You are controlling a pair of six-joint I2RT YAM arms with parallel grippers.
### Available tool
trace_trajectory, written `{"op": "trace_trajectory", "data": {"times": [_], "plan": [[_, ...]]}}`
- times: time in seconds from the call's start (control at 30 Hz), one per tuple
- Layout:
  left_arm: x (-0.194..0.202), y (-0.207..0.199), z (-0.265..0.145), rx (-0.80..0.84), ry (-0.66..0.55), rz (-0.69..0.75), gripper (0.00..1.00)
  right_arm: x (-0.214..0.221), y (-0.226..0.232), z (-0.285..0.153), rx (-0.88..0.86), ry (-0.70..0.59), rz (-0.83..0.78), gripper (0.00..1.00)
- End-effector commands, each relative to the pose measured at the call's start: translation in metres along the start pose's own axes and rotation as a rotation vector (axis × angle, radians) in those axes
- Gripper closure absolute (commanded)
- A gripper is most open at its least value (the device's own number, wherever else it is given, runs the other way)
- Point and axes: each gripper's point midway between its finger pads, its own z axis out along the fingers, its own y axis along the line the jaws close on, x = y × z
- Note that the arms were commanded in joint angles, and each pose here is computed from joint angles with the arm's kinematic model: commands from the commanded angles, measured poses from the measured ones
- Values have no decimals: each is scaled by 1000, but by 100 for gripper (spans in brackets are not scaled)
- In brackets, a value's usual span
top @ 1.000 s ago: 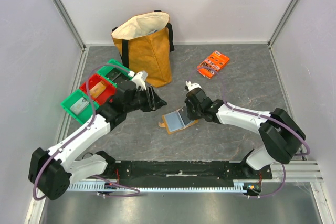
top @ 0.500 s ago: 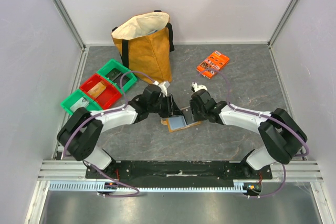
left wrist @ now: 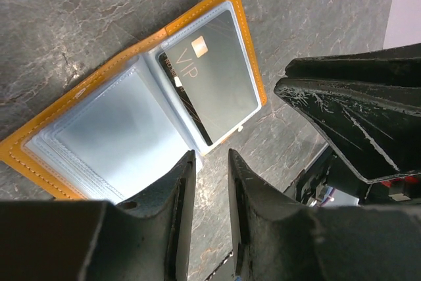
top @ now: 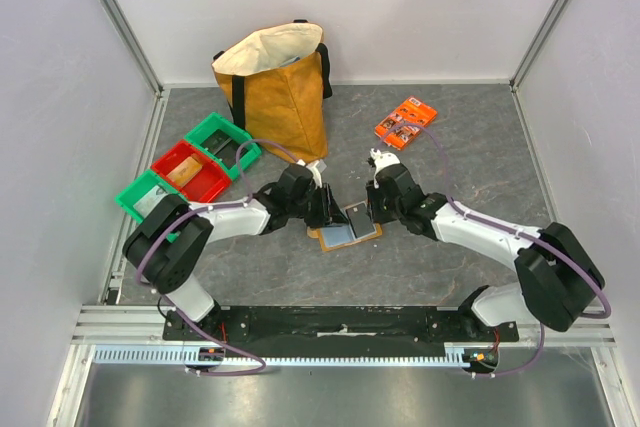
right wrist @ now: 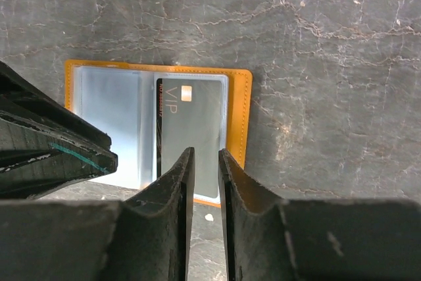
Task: Take the credit cards out of the card holder
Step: Remove the credit card from the card holder.
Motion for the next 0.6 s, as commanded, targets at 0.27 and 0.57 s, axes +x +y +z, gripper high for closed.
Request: {"op": "trace_trajectory", "data": {"times": [0.27,0.57], "plan": [[-22,-13,15,12,-39,-6,60,8,0,29,-124,-2,104,83],[-23,-9,23,-6,-25,-20,55,46,-8,37,-147,70,186,85]]}}
